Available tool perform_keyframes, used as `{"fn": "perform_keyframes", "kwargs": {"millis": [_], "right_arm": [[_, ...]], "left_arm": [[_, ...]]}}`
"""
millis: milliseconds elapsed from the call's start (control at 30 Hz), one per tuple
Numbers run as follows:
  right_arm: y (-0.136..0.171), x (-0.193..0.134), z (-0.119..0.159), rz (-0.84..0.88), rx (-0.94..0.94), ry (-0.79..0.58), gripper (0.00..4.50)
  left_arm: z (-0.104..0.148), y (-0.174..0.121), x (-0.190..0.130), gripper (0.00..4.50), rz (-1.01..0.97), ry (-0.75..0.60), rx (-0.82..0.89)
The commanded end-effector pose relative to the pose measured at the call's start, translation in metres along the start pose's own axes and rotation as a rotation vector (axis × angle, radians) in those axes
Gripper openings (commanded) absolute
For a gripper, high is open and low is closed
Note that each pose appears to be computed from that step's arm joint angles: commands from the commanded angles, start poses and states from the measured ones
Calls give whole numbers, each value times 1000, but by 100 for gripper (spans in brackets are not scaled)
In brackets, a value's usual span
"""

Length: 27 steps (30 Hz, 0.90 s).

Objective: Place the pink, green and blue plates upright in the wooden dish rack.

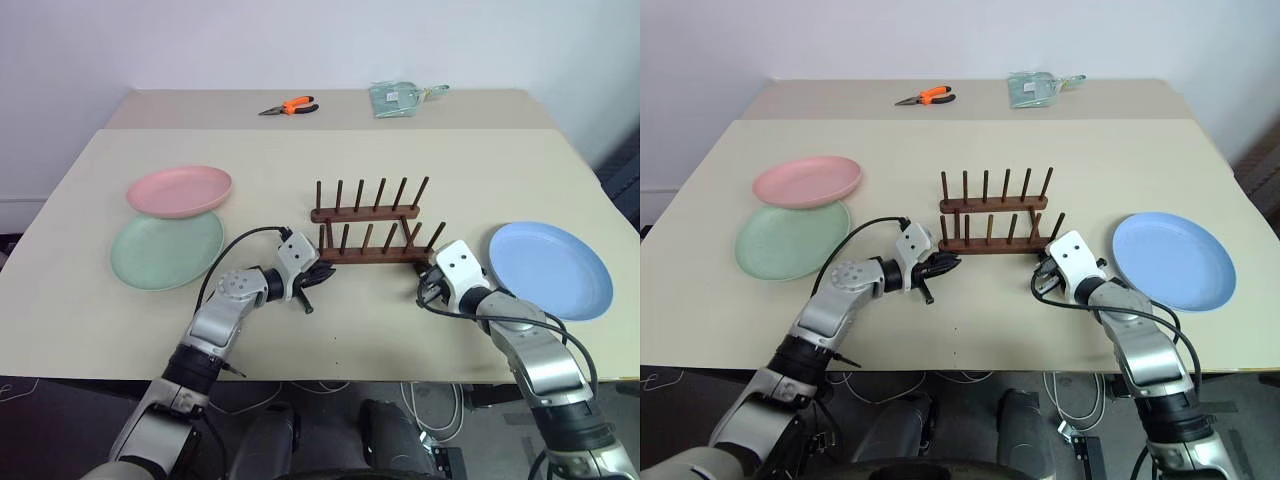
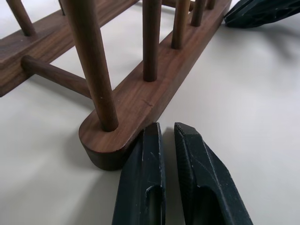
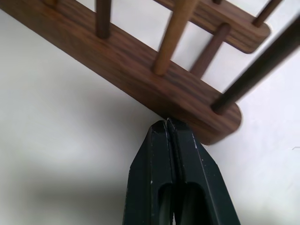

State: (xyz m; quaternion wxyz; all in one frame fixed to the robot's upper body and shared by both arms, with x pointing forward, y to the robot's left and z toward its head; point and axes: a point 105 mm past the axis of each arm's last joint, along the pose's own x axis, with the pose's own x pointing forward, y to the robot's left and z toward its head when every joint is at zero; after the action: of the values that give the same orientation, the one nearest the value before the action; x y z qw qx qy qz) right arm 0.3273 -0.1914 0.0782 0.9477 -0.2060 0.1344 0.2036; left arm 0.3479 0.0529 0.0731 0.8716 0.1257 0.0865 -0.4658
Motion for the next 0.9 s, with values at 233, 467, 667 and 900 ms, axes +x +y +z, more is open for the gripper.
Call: {"fn": "perform_keyframes", "kwargs": {"millis": [233,467,667,900], "right_arm": [[7,-14,24,115,3,-107,179],[25,-32,54,223,-58,-207,418],[39,-24,61,330,-33,-220,450],[37,-16,66,312,-76,-234,450]], "left_arm": [[-1,29,-34,69,105,3,-5],[79,73,-107,272,335,-259,-42],[108,159,-191,401,957,-432,-277],[68,174,-242,449,1318,-550,-790]]}}
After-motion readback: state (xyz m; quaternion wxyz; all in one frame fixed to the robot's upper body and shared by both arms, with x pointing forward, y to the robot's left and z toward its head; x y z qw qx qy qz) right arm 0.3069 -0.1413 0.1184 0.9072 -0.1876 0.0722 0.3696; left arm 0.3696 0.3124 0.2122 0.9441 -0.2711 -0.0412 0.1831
